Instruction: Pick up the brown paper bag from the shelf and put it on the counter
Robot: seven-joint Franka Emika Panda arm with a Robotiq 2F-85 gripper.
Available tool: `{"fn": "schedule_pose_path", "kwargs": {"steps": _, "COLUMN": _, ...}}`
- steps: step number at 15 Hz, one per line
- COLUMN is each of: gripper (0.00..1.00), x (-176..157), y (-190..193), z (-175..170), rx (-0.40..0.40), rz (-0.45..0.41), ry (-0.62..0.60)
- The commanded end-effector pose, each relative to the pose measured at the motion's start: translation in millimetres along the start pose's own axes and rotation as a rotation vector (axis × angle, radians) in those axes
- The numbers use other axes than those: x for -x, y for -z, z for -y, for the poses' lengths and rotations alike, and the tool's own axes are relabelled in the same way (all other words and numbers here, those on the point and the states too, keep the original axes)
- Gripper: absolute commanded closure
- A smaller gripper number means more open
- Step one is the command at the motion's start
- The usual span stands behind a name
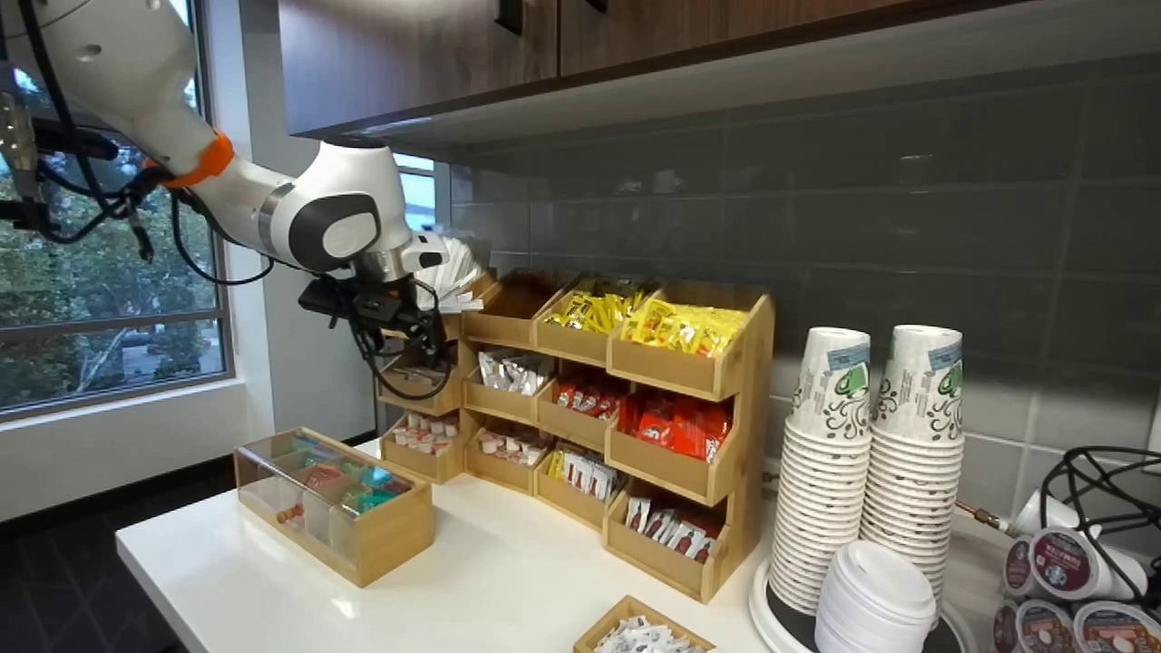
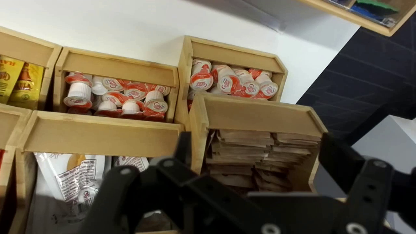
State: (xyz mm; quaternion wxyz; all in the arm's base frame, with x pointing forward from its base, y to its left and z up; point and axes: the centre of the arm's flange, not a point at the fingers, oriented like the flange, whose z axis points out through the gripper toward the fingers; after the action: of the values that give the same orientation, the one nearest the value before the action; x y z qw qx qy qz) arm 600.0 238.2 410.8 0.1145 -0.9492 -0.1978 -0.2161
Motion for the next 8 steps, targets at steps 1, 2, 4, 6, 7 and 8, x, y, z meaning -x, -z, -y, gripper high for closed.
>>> {"fn": "schedule_pose_path", "kwargs": {"steps": 1, "gripper": 0.0, "x": -15.1, "y": -14.2, "z": 4.1, "rx": 0.0, "rz": 0.059, "ry": 0.003}}
{"fn": "schedule_pose_path", "kwargs": {"steps": 2, "gripper": 0.0, "x": -15.8, "y": -16.7, "z": 5.0, "rx": 0.001, "rz": 0.071, "ry": -0.004}}
{"fn": "schedule_pose_path", "kwargs": {"steps": 4, "gripper": 0.0, "x": -16.9, "y": -20.5, "z": 10.3, "rx": -0.001, "rz": 0.098, "ry": -0.039}}
{"fn": "schedule_pose_path", "kwargs": {"steps": 6, "gripper": 0.0, "x": -18.1, "y": -23.4, "z": 15.6, "rx": 0.001, "rz": 0.117, "ry": -0.071}}
{"fn": "schedule_pose_path", "kwargs": {"steps": 7, "gripper": 0.0, "x": -18.5, "y": -25.5, "z": 19.3, "rx": 0.001, "rz": 0.122, "ry": -0.096}}
{"fn": "schedule_pose_path", "kwargs": {"steps": 8, "gripper": 0.0, "x": -18.1, "y": -26.9, "z": 22.4, "rx": 0.002, "rz": 0.124, "ry": -0.123}}
